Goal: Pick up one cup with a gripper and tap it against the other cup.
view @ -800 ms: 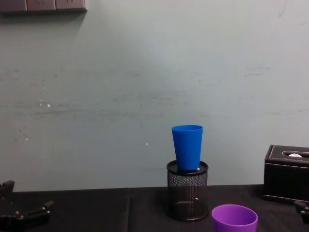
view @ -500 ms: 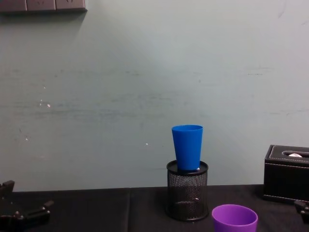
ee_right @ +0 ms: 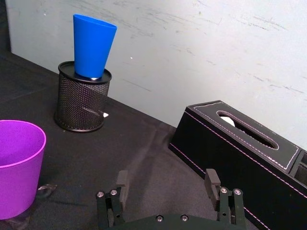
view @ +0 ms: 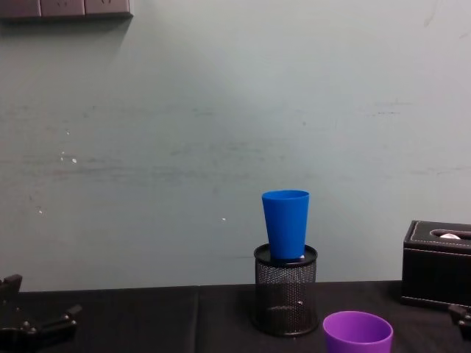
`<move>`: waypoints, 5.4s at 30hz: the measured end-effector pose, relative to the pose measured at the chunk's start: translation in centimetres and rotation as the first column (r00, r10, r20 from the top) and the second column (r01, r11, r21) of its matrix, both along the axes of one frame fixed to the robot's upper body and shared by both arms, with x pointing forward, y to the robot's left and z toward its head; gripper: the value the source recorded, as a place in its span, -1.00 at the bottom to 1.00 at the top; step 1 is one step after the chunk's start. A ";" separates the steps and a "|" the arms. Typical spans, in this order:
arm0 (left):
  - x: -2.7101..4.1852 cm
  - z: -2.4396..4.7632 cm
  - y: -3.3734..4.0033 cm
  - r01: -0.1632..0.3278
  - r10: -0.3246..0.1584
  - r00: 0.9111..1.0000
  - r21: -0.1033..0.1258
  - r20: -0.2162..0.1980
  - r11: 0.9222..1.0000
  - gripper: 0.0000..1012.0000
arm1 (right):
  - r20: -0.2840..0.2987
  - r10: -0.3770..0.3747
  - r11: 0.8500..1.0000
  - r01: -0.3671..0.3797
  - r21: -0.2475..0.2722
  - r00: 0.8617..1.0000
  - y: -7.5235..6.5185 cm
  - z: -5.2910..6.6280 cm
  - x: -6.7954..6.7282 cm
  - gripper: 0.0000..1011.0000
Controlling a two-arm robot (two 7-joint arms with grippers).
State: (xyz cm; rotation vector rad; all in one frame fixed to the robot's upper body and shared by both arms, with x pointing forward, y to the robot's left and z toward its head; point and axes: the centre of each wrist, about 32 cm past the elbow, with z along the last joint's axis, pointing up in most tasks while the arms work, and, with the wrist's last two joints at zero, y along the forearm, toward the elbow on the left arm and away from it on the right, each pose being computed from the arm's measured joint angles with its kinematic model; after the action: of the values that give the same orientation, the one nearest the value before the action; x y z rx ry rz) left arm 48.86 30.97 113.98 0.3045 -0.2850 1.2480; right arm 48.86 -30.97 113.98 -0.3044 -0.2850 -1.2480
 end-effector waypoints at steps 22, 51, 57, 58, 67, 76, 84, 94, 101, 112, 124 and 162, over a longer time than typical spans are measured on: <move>0.00 0.00 0.00 0.000 0.000 1.000 0.000 0.000 1.000 1.00 | -0.013 0.027 0.999 -0.027 0.026 1.000 0.1 0.1 -0.5 0.98; 0.00 0.00 0.00 0.000 0.000 1.000 0.000 0.000 1.000 1.00 | -0.086 0.247 0.958 -0.230 0.172 0.965 2.9 -1.2 -3.7 0.98; 0.00 0.00 0.00 0.000 0.000 1.000 0.000 0.000 1.000 1.00 | -0.082 0.265 0.950 -0.246 0.192 0.961 3.6 -1.5 -3.5 0.98; 0.00 0.00 0.00 0.000 0.000 1.000 0.000 0.000 1.000 1.00 | -0.084 0.267 0.949 -0.247 0.196 0.960 3.7 -1.7 -3.4 0.98; 0.00 0.00 0.00 0.000 0.000 1.000 0.000 0.000 1.000 1.00 | -0.090 0.277 0.941 -0.251 0.227 0.957 4.7 -2.6 -2.7 0.98; 0.00 0.00 0.00 0.000 0.000 1.000 0.000 0.000 1.000 1.00 | -0.091 0.286 0.934 -0.257 0.249 0.954 5.4 -3.1 -1.9 0.98; 0.00 0.00 0.00 0.000 0.000 1.000 0.000 0.000 1.000 1.00 | -0.081 0.297 0.928 -0.267 0.262 0.952 5.7 -3.3 -1.1 0.98; 0.00 0.00 0.00 0.000 0.000 1.000 0.000 0.000 1.000 1.00 | -0.072 0.310 0.921 -0.281 0.268 0.948 6.0 -3.2 -0.3 0.98; 0.00 0.00 0.00 0.000 0.000 1.000 0.000 0.000 1.000 1.00 | -0.068 0.321 0.918 -0.292 0.269 0.945 6.2 -3.2 0.1 0.98; 0.00 0.00 0.00 0.000 0.000 1.000 0.000 0.000 1.000 1.00 | -0.072 0.322 0.916 -0.292 0.274 0.944 6.4 -3.3 0.6 0.98; 0.00 0.00 0.00 0.000 0.000 1.000 0.000 0.000 1.000 1.00 | -0.089 0.328 0.915 -0.292 0.279 0.941 6.4 -3.5 0.8 0.98; 0.00 0.00 0.00 0.000 0.000 1.000 0.000 0.000 1.000 1.00 | -0.087 0.325 0.916 -0.290 0.277 0.942 6.4 -3.5 0.8 0.45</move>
State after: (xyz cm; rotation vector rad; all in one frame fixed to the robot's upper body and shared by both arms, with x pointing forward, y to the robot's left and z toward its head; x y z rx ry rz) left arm 48.86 30.97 113.98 0.3044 -0.2851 1.2480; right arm 49.64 -24.55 110.49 -0.1071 -0.0487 -0.9340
